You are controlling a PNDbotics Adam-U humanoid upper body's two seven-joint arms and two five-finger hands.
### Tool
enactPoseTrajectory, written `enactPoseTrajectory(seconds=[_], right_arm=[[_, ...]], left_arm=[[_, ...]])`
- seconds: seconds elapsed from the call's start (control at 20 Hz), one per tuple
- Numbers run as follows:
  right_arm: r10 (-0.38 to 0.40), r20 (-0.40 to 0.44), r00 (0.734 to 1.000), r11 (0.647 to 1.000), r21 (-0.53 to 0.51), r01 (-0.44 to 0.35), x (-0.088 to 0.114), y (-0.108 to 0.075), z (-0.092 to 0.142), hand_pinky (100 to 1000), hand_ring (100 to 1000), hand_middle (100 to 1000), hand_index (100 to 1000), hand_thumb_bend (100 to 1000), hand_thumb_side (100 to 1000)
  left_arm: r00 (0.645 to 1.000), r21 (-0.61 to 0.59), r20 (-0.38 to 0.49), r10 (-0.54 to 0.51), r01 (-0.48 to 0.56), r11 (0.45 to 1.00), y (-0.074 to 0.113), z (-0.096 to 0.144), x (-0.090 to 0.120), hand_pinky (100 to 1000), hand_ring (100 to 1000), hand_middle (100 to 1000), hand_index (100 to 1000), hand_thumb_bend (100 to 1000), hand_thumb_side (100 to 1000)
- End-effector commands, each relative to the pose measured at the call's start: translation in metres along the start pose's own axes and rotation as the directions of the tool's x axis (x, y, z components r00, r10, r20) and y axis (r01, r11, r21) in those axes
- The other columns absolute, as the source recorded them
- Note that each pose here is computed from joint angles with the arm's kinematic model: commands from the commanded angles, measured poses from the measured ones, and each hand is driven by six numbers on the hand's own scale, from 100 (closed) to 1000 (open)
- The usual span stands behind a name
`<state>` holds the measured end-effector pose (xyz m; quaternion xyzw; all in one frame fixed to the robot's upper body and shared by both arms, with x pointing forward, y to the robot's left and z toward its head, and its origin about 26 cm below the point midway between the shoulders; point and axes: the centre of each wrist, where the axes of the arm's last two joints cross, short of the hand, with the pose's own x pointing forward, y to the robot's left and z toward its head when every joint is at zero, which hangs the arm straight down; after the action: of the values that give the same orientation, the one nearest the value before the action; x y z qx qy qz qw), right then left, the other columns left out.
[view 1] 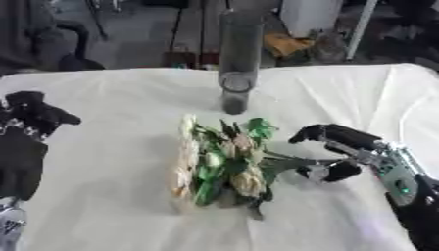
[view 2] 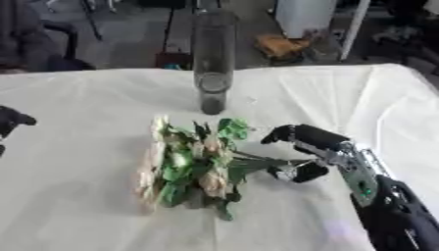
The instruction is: Arrange flowers into the vase.
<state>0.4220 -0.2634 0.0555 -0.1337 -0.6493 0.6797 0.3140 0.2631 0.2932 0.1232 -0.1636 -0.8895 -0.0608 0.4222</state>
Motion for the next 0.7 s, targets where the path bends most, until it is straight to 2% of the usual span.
enactPoseTrajectory(seconds=[0.05, 0.7], right_arm=[[0.033, 0.005, 0.999, 0.999, -0.021, -0.033, 0.0021, -0.0127, -0.0020, 739, 785, 750, 865, 362, 439], [0.047, -0.004, 0.999, 0.998, -0.029, -0.047, 0.0081, -0.0101, -0.0083, 737, 782, 747, 864, 359, 446]], left_arm=[[1.000, -0.023, 0.021, -0.009, 0.009, 1.000, -0.0002, -0.0053, 0.0064, 613, 549, 455, 693, 748, 711], [1.000, -0.021, 0.024, -0.008, 0.008, 1.000, -0.0005, -0.0052, 0.0061, 614, 548, 454, 693, 747, 712]])
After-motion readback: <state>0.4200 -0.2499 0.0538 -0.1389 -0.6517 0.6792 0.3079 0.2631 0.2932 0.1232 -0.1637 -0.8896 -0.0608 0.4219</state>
